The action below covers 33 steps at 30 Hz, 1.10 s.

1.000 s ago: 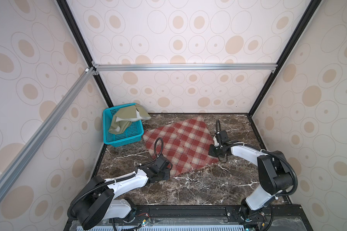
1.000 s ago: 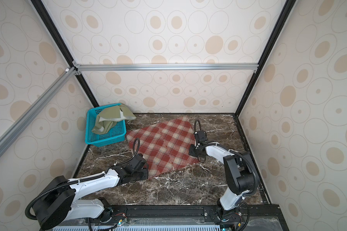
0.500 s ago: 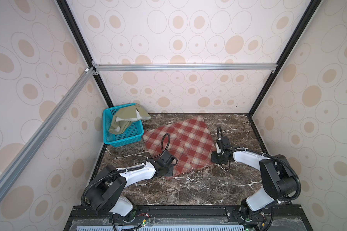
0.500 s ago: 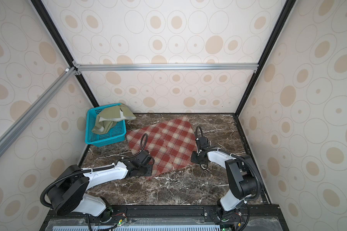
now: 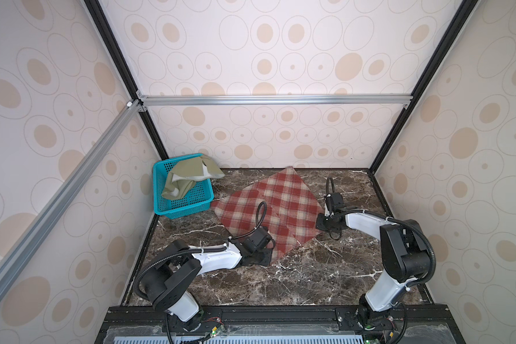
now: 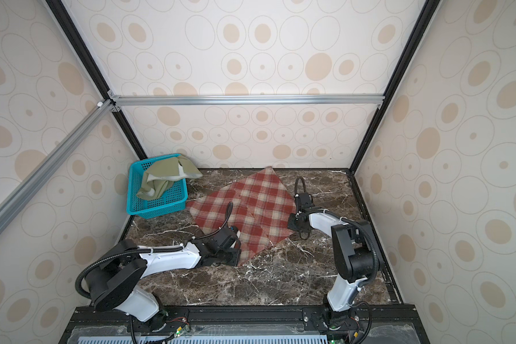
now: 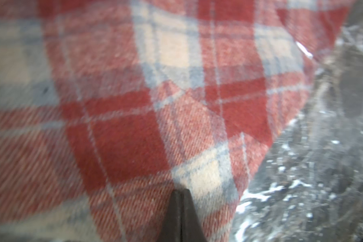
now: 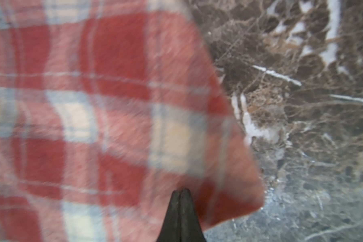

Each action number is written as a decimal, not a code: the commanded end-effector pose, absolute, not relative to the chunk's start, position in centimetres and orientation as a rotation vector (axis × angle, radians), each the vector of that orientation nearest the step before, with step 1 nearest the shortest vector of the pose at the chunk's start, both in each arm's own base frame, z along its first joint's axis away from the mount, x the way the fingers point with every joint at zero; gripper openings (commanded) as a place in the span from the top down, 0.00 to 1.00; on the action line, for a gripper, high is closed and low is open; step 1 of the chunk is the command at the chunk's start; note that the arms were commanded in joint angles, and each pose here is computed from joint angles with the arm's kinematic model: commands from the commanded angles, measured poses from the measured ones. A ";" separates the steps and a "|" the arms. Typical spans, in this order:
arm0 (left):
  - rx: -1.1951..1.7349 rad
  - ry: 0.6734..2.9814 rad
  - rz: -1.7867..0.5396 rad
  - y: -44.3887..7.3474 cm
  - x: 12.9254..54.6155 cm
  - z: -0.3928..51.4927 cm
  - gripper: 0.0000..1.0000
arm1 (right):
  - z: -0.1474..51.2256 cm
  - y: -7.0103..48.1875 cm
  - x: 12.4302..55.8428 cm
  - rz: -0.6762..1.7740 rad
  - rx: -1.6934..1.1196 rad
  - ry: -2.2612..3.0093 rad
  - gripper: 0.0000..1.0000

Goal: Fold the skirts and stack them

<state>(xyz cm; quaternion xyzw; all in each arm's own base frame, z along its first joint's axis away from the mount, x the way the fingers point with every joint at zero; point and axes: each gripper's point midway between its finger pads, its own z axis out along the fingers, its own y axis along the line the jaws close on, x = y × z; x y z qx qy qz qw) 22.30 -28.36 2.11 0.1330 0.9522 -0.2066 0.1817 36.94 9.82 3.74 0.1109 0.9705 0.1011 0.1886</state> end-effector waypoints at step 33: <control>-0.378 2.517 -0.535 -12.1 29.6 7.0 0.98 | 3.8 20.6 20.5 0.437 -0.229 2.966 1.00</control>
